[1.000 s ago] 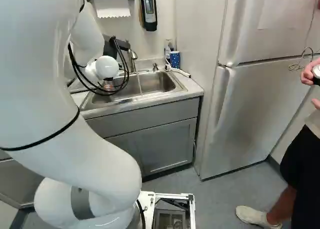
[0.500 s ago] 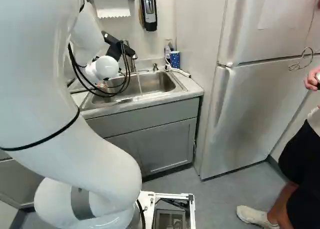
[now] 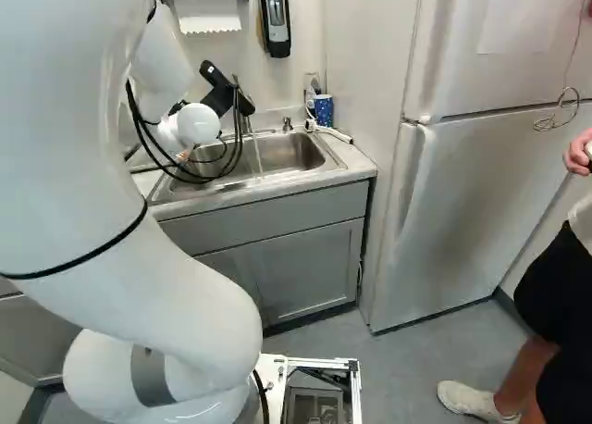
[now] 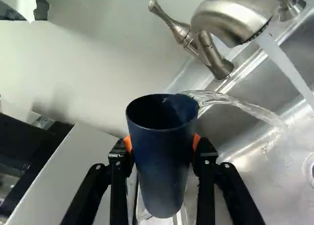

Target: Rinse the cup and place it in the tray

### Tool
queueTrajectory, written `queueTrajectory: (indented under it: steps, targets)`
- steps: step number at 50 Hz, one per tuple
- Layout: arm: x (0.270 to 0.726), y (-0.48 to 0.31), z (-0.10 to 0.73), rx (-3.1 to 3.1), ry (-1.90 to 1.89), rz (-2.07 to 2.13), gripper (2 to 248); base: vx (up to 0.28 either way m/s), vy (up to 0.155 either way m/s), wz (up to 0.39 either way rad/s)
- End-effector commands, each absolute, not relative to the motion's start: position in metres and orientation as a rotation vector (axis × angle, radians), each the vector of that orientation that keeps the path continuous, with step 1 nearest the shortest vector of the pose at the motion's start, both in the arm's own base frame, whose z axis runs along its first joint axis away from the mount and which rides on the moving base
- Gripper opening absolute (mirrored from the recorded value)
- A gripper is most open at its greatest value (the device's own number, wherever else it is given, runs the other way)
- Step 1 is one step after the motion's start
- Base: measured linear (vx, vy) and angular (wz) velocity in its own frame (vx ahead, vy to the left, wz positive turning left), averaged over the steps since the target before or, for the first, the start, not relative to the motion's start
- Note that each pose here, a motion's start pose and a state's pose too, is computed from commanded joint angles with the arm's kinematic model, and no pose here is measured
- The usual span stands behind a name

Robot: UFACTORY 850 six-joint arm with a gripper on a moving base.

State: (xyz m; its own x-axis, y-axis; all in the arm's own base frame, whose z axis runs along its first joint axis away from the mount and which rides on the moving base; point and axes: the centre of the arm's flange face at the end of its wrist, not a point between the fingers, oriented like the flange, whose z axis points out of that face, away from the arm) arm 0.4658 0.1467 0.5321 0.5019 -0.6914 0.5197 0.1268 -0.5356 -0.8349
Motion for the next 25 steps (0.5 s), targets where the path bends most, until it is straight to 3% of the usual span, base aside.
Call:
queueTrajectory:
  steps: [25]
  targets:
    - [0.4658, 0.1467, 0.5321, -1.726, 0.69, -0.967, 125, 0.0, 0.0, 0.0]
